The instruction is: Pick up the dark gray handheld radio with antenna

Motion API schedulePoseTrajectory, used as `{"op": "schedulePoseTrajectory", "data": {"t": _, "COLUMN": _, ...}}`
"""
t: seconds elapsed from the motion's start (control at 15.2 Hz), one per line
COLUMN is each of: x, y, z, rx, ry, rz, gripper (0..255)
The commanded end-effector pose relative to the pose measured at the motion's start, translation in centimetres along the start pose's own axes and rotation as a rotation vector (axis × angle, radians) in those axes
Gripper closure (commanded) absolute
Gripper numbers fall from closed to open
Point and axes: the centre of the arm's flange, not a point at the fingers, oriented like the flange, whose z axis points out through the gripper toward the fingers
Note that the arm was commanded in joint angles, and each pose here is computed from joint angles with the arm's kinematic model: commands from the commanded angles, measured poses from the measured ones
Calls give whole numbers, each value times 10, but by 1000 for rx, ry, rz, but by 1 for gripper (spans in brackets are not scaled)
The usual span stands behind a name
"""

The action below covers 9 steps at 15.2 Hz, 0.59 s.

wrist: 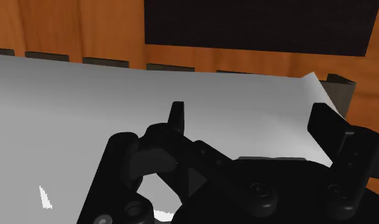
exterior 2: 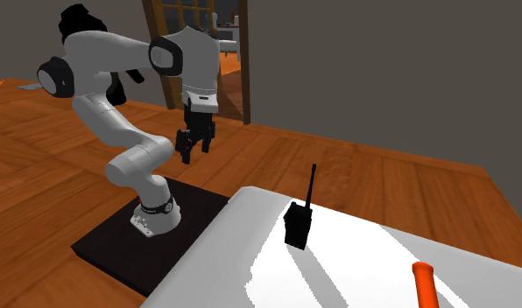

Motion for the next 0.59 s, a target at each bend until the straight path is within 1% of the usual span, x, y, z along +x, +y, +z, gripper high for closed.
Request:
{"op": "schedulePoseTrajectory", "data": {"t": 0.0, "x": 0, "y": 0, "z": 0, "rx": 0, "ry": 0, "rz": 0, "gripper": 0}}
{"op": "schedulePoseTrajectory", "data": {"t": 0.53, "x": 96, "y": 27, "z": -6, "rx": 82, "ry": 53, "rz": 19, "gripper": 0}}
